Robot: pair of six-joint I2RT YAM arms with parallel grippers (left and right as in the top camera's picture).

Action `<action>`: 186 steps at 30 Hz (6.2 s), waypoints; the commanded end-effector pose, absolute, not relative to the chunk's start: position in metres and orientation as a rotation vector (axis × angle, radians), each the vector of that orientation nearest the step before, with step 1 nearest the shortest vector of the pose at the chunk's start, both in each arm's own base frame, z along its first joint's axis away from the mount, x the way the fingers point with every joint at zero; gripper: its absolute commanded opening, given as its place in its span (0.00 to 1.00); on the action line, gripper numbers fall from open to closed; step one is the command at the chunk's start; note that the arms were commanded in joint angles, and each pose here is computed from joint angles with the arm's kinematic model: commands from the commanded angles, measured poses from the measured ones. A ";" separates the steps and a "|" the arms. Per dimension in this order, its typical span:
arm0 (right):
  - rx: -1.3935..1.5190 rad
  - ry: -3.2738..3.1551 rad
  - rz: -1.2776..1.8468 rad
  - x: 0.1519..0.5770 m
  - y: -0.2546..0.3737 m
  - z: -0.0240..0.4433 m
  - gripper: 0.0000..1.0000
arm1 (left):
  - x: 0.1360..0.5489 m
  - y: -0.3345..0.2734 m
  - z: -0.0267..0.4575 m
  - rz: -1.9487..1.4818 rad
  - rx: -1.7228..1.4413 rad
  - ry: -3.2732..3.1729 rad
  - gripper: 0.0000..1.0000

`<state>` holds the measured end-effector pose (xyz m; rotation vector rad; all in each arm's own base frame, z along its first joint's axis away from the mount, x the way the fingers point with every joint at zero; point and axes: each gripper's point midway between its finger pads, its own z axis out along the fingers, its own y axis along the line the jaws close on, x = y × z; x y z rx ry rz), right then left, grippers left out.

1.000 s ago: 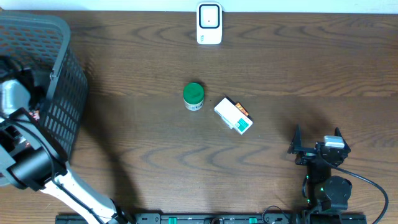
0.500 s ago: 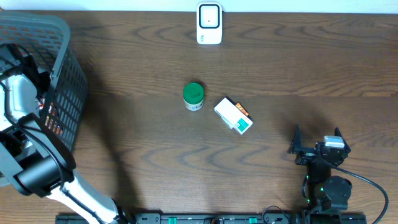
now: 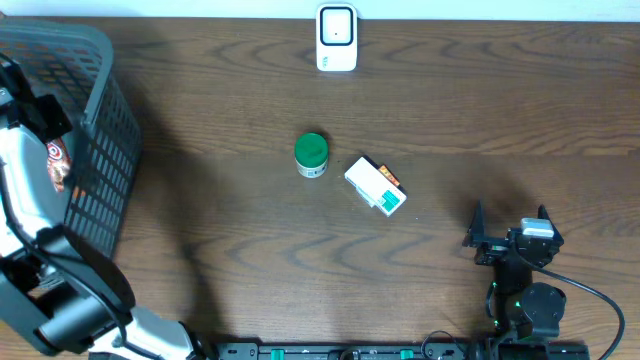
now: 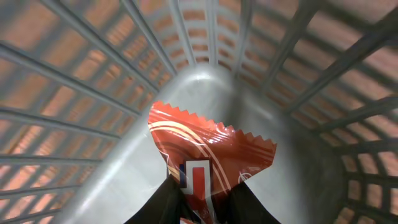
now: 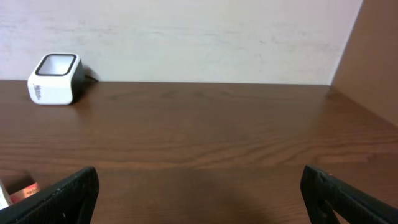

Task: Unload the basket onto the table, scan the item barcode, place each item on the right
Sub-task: 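Grasp the red snack bar with the left gripper and lift it, then carry the red snack bar with the left gripper toward the scanner, then lower the snack bar right of the Panadol box and release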

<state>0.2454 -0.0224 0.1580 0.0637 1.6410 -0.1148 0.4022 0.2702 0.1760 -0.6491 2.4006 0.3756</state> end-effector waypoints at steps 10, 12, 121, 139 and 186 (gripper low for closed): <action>0.047 1.641 -0.110 0.245 -0.019 0.158 0.99 | 0.384 0.257 0.286 0.424 -0.622 2.131 0.08; 0.046 1.641 -0.110 0.245 -0.019 0.158 0.99 | 0.379 0.254 0.307 0.407 -0.659 2.058 0.08; 0.047 1.641 -0.110 0.245 -0.019 0.158 0.99 | 0.366 -0.438 0.158 -1.299 0.785 2.161 0.07; 0.047 1.641 -0.110 0.245 -0.019 0.158 0.99 | 0.368 -0.446 0.117 -1.574 0.916 2.019 0.07; 0.046 1.641 -0.110 0.245 -0.019 0.158 0.99 | 0.449 -0.299 0.066 -1.250 0.934 1.983 0.53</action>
